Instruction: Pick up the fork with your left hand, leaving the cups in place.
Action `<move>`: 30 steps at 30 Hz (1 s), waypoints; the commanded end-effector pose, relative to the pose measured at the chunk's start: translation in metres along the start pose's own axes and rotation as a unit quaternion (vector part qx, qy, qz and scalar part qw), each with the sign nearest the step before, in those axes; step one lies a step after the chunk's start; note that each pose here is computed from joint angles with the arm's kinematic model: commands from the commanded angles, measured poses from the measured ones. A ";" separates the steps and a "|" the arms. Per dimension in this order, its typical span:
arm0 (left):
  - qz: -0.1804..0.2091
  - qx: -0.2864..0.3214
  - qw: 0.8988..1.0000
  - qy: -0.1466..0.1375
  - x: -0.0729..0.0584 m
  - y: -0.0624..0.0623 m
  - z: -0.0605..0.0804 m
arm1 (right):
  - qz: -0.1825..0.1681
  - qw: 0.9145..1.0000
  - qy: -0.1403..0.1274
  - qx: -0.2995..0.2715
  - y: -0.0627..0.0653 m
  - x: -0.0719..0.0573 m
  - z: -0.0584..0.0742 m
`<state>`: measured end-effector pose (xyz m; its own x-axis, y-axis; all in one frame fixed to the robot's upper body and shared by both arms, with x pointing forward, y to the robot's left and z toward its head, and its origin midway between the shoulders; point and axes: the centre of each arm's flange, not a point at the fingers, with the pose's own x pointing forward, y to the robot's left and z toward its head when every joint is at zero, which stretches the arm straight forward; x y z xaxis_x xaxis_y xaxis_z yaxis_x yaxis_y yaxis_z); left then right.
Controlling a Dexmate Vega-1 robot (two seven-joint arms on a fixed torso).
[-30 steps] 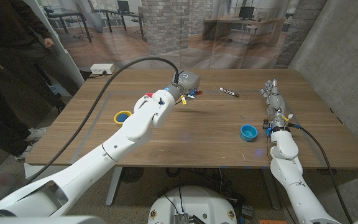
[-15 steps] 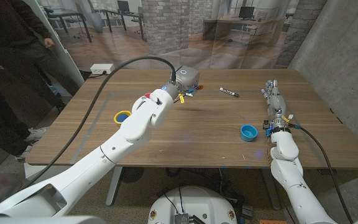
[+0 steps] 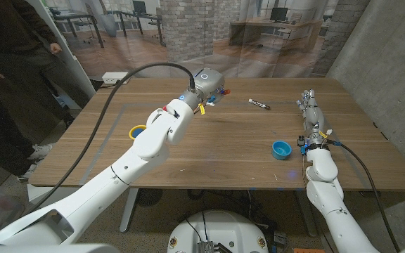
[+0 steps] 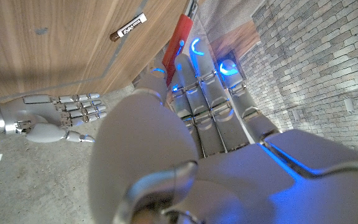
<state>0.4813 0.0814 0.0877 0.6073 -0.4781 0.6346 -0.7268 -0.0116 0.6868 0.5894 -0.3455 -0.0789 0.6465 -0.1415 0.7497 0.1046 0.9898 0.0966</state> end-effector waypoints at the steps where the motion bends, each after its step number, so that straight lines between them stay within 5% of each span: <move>1: 0.054 -0.026 0.998 -0.004 0.003 0.006 -0.011 | -0.015 1.000 -0.003 -0.017 0.000 -0.002 0.007; 19: 0.109 -0.052 0.992 -0.023 -0.001 0.014 -0.028 | -0.044 0.998 -0.006 -0.051 0.006 -0.021 0.023; 30: 0.120 -0.062 0.990 -0.030 -0.015 0.009 -0.043 | -0.060 0.996 -0.003 -0.070 0.021 -0.047 0.033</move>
<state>0.4793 0.1103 0.1044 0.4240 -0.5012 0.7543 -0.8013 0.1806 0.5704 0.5555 -0.3309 -0.0815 0.6239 -0.2273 0.7478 0.2415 0.9660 0.0922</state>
